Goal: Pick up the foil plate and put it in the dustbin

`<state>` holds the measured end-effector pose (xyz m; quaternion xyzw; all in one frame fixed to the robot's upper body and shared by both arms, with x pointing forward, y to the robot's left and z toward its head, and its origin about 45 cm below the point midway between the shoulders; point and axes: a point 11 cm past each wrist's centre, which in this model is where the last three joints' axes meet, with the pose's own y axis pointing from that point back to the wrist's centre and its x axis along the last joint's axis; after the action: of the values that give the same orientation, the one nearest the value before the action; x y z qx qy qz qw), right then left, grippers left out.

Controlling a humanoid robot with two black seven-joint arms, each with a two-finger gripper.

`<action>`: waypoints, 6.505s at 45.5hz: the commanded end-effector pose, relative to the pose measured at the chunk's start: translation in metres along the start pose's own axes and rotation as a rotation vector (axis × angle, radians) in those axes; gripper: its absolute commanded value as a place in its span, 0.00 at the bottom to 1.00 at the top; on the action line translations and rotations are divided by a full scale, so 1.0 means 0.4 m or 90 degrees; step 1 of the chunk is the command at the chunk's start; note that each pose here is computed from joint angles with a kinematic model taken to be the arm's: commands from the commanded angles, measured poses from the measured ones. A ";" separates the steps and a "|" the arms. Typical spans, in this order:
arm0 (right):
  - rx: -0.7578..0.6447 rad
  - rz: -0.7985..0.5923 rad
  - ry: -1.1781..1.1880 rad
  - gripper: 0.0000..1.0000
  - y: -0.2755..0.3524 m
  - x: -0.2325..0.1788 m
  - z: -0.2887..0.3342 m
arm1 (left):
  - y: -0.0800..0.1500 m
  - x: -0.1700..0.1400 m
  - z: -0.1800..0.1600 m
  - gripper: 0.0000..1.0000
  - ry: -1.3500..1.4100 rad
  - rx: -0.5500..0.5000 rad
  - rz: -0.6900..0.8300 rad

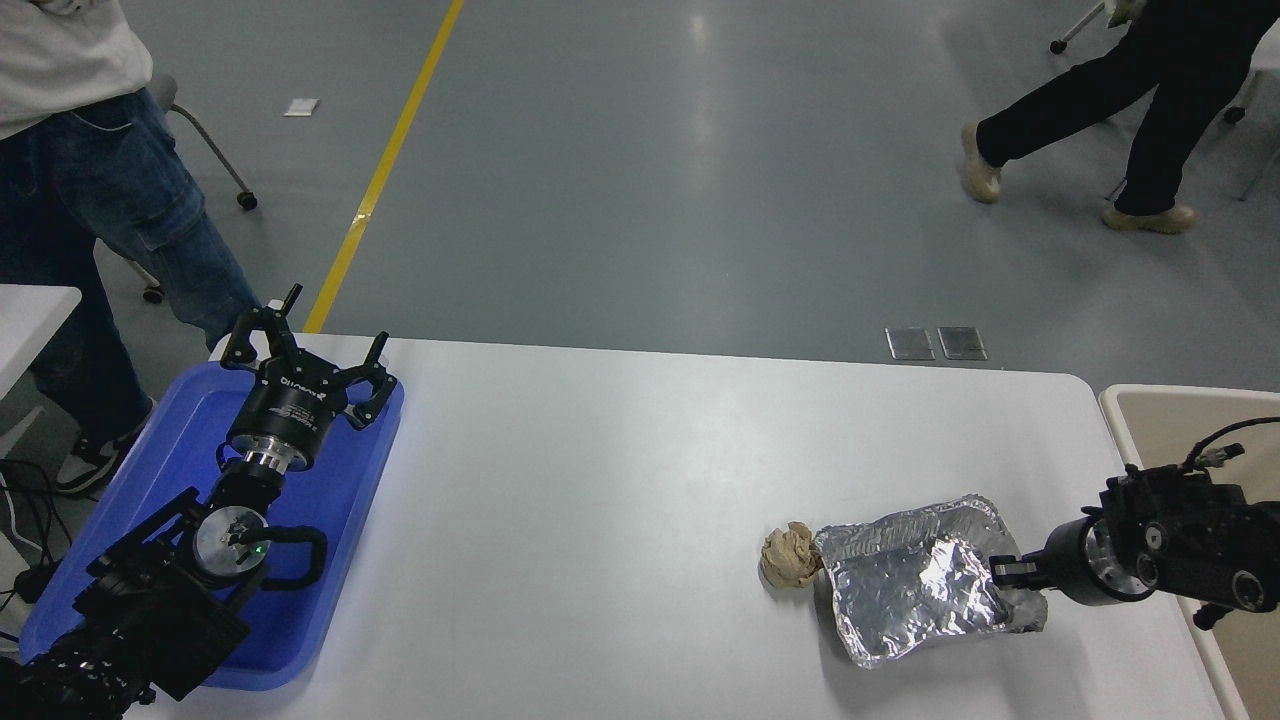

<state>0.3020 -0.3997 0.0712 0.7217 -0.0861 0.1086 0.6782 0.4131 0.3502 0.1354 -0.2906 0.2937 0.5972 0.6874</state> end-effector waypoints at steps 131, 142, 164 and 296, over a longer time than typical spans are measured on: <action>-0.194 0.396 -0.294 0.00 0.624 0.407 0.490 | 0.000 0.000 0.000 1.00 0.000 0.000 0.000; -0.241 0.461 -0.386 0.00 0.564 0.303 0.596 | 0.000 0.000 0.001 1.00 0.001 -0.001 0.000; -0.359 0.498 -0.468 0.00 0.472 0.089 0.707 | 0.000 0.000 0.001 1.00 0.001 -0.001 0.000; -0.033 0.436 -0.024 1.00 0.379 0.593 -0.155 | 0.000 0.000 0.000 1.00 0.000 0.000 0.000</action>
<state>0.5056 -0.3748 0.2771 0.6075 -0.4277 0.3155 0.5902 0.4132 0.3503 0.1355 -0.2910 0.2937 0.5973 0.6872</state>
